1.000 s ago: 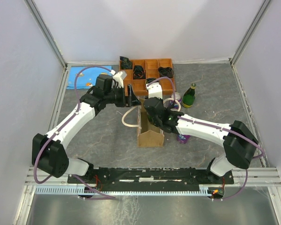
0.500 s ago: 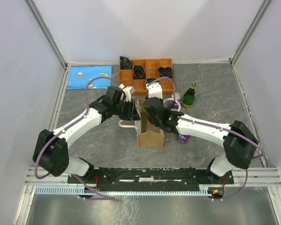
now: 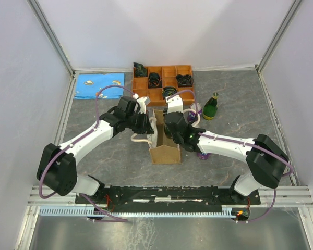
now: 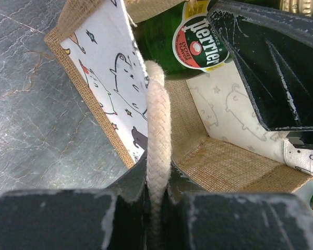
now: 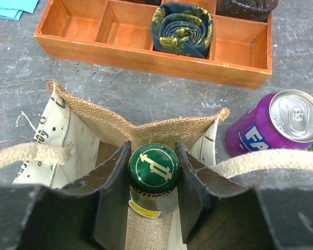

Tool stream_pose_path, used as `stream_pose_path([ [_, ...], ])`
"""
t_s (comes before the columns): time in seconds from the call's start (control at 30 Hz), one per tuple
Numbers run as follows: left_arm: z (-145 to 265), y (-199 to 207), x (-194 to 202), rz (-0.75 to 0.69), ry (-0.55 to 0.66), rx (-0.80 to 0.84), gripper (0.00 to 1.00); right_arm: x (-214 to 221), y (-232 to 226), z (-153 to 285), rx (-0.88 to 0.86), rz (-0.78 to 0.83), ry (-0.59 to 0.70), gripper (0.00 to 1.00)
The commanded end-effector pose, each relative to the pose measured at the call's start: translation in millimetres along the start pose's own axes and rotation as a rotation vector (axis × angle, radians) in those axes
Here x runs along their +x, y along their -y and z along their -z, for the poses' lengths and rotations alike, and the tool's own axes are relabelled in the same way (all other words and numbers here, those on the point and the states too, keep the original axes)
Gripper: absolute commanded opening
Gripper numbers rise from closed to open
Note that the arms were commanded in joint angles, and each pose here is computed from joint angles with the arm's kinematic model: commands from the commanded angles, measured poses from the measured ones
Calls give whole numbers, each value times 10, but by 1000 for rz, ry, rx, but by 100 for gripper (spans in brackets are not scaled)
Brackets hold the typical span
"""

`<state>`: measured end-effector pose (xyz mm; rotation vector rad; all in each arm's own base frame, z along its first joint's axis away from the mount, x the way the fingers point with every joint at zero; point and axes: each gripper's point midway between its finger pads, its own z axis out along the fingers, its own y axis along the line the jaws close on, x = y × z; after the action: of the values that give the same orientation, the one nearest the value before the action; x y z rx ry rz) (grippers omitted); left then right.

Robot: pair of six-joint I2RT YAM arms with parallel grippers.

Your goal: Place the beverage into the canvas bag

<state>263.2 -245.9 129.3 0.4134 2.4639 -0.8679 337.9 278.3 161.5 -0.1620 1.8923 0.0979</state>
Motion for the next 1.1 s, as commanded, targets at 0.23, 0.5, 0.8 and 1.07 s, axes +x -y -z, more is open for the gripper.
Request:
stream_pose_path([
  [0.23, -14, -13, 11, -58, -26, 7, 4, -944, -41, 102, -36, -74, 307, 0],
  [0.5, -8, -22, 24, -63, -36, 3, 4, -730, -60, 19, -31, -61, 271, 0],
  [0.8, 44, 4, -31, -88, -34, -1, 13, -504, 29, 15, 1, -51, 207, 0],
  [1.07, 54, 15, -31, -92, -45, 1, 41, -437, 43, 53, 1, -59, 149, 44],
])
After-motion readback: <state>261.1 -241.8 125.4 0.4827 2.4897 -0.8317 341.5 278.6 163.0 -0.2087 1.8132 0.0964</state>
